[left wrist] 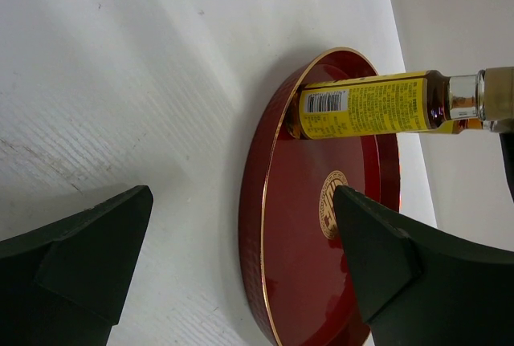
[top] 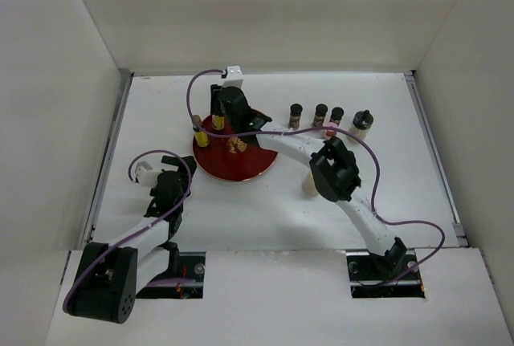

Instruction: Organize the condiment bottles

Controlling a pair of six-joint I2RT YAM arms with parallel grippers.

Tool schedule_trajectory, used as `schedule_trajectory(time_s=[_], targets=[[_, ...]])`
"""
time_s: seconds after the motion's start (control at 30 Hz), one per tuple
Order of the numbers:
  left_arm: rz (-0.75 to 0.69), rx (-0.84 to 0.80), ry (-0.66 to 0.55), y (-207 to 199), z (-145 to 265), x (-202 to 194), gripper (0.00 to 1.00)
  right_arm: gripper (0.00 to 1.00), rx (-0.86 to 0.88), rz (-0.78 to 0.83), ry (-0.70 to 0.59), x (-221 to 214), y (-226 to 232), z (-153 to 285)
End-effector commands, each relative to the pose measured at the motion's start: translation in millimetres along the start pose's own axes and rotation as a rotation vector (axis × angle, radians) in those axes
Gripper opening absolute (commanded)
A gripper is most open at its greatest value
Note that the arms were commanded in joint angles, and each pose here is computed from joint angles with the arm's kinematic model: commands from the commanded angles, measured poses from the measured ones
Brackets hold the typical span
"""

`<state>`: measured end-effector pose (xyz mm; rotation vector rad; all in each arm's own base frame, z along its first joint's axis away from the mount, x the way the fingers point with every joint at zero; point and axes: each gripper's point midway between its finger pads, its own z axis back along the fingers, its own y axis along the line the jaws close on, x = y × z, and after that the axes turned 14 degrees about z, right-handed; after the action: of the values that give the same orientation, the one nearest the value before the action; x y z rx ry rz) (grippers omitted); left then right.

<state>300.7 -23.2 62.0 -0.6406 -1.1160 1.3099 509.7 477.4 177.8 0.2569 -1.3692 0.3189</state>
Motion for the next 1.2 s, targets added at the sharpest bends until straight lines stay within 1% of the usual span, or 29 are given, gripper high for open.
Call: schedule_trajectory(time_s=[0.0,0.2,0.33,0.47,0.57,0.63,0.7,0.77,0.83,0.93,0.97,1.0,1.07,1.1,1.17], targets=[[0.01,-0.06,-0.02,-19.2,-1.7,3.6,1.0,0.53,0.043,-0.067,-0.116,41.0,21.8,6.5],[0.007,-0.057,-0.018,-18.4,-1.8,3.0,1.0,0.62,0.052,-0.092,-0.152,58.7,17.0,24.2],[0.015,-0.075,-0.02,-23.1,-0.4,5.5,1.0,0.63,0.055,-0.101,-0.171,75.5,8.0,44.4],[0.011,-0.064,-0.017,-19.9,-1.4,4.4,1.0,0.69,0.058,-0.123,-0.215,100.6,-14.6,70.5],[0.016,-0.076,-0.019,-23.6,-0.3,5.5,1.0,0.76,0.078,-0.133,-0.249,119.1,-28.3,103.2],[0.01,-0.062,-0.02,-19.7,-1.9,4.5,1.0,0.79,0.088,-0.127,-0.265,126.6,-40.9,122.6],[0.01,-0.061,-0.011,-19.5,-2.2,2.6,1.0,0.8,0.085,-0.121,-0.266,126.3,-58.0,139.1],[0.015,-0.075,-0.008,-23.3,-0.8,2.8,1.0,0.79,0.072,-0.114,-0.243,115.5,-76.9,154.1],[0.015,-0.077,-0.013,-23.9,-0.9,3.9,1.0,0.72,0.059,-0.092,-0.214,100.4,-92.9,169.1],[0.013,-0.066,-0.005,-20.8,-2.0,1.7,1.0,0.41,-0.003,-0.075,-0.161,71.1,-127.7,200.0],[0.014,-0.072,-0.005,-22.6,-1.3,1.6,1.0,0.33,-0.036,-0.07,-0.137,58.0,-142.2,211.4],[0.014,-0.076,-0.004,-23.8,-0.9,1.7,1.0,0.28,-0.07,-0.066,-0.112,45.6,-155.5,223.3],[0.013,-0.074,-0.008,-23.9,-1.6,2.3,1.0,0.24,-0.129,-0.049,-0.037,16.3,-178.5,247.3],[0.01,-0.07,-0.008,-23.0,-2.3,1.7,1.0,0.24,-0.152,-0.037,0.012,0.5,-187.8,259.3],[0.009,-0.064,0.001,-21.6,-2.8,-0.4,1.0,0.29,-0.168,-0.019,0.107,-28.0,-198.0,282.6]])
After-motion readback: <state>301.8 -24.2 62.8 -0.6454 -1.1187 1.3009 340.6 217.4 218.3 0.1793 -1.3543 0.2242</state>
